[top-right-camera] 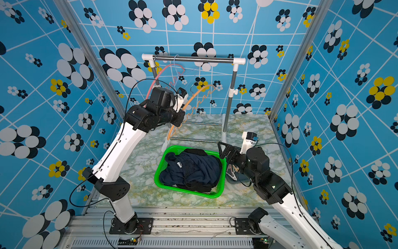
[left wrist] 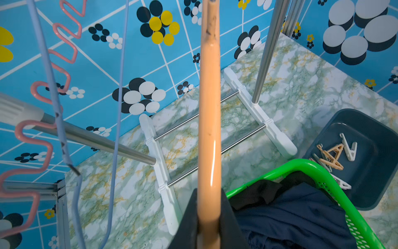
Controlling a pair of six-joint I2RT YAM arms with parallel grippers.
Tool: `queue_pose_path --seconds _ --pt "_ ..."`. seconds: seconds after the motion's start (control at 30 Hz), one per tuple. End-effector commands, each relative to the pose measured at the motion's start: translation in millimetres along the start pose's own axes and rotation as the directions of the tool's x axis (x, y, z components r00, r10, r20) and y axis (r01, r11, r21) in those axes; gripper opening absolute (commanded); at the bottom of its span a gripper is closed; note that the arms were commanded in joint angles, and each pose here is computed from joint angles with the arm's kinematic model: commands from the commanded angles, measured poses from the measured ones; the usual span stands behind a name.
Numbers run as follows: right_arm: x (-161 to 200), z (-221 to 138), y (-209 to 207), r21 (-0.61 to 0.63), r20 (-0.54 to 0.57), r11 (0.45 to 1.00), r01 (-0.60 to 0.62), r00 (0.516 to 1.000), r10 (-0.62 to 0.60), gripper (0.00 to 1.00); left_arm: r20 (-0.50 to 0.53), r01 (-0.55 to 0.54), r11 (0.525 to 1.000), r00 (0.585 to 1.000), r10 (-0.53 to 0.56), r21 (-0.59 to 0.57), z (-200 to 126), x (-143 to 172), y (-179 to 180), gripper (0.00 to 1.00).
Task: Remove the clothespins securing shorts to the hanger
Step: Place the hanger on the clothesline.
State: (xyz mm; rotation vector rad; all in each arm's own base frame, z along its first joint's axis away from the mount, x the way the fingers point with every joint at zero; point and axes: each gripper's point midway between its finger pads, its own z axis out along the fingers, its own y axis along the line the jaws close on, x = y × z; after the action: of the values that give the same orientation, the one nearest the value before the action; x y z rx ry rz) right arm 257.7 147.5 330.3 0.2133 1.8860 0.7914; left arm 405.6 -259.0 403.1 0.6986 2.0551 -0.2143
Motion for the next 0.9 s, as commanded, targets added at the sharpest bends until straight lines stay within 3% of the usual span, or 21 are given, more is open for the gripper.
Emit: queue_pose_path --seconds 0.0,0.37,0.53,0.67,0.87 --pt "-5 -4 -4 0.013 0.026 1.000 0.001 1.000 -0.002 0.99 0.049 0.003 0.998 0.999 -0.006 0.068 0 -17 3 0.00" --pt "-10 11 9 -0.002 0.010 1.000 0.032 0.999 -0.032 0.99 0.229 0.104 0.974 0.962 -0.149 0.199 -5 -64 22 0.00" --pt "-23 21 24 -0.033 0.038 0.998 0.059 0.998 -0.058 0.99 0.236 0.111 0.967 0.958 -0.166 0.229 -9 -66 22 0.00" --pt "-51 25 60 -0.125 0.091 0.985 0.116 0.990 -0.105 0.97 0.197 0.104 0.968 0.969 -0.150 0.228 -10 -55 20 0.00" --pt "-90 45 126 -0.302 0.122 0.942 0.145 0.986 -0.113 0.85 0.193 0.107 0.970 0.970 -0.150 0.219 -15 -46 18 0.00"
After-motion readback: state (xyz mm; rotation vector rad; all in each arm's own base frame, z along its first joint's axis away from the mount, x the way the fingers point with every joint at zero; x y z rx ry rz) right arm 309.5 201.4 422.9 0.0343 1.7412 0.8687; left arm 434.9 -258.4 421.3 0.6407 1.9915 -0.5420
